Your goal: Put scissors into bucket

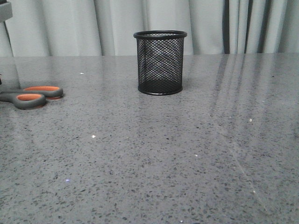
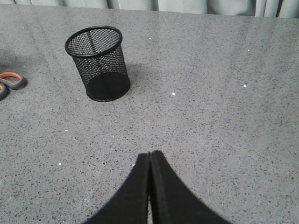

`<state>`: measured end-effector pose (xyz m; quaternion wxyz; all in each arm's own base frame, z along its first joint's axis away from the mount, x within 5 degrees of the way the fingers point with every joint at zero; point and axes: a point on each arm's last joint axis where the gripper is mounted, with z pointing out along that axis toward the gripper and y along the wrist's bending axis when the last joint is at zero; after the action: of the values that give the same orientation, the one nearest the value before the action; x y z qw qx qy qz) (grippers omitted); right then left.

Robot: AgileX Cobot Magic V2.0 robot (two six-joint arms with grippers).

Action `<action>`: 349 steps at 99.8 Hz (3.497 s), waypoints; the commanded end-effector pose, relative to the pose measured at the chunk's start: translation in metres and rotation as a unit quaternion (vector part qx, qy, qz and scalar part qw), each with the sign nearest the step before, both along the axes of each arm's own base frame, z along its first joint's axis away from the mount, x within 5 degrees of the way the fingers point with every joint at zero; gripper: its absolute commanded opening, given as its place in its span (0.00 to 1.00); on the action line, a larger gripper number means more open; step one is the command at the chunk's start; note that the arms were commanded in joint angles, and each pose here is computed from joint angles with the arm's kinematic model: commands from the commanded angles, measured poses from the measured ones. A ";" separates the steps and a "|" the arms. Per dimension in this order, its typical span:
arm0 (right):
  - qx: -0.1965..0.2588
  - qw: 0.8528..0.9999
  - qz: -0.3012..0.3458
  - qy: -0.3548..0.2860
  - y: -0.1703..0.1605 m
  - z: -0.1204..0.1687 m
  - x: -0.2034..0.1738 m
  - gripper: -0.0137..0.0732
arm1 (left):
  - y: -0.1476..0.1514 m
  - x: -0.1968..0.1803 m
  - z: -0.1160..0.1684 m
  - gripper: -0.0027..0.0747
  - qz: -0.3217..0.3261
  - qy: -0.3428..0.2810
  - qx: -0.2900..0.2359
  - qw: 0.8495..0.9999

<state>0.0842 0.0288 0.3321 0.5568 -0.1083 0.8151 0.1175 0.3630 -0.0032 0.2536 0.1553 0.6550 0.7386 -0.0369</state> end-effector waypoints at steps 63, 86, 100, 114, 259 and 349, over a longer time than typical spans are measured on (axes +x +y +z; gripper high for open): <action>0.005 0.999 -0.008 -0.042 -0.001 0.016 0.003 0.09 | -0.006 -0.007 0.015 0.51 -0.012 0.014 -0.019 1.000; 0.005 0.999 -0.007 -0.041 -0.001 0.016 0.003 0.09 | -0.004 -0.008 0.015 0.51 -0.014 0.017 -0.011 1.000; 0.005 0.999 -0.007 -0.041 -0.001 0.016 0.003 0.09 | -0.004 -0.008 0.015 0.43 -0.015 0.017 -0.008 1.000; 0.005 0.999 -0.007 -0.041 -0.001 0.016 0.003 0.09 | -0.004 -0.008 0.015 0.36 -0.015 0.017 -0.006 1.000; 0.009 0.999 -0.008 -0.043 -0.001 0.017 0.003 0.09 | -0.014 -0.037 0.085 0.12 0.003 -0.095 -0.063 0.993; 0.189 0.969 0.149 -0.056 0.033 0.084 0.011 0.38 | -0.081 -0.067 0.158 0.11 -0.038 -0.203 -0.256 0.945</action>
<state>0.0878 0.0580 0.3954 0.5825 -0.1258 0.7366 0.3197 0.3075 -0.0697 0.3776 0.3996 0.6233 0.6643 -0.1021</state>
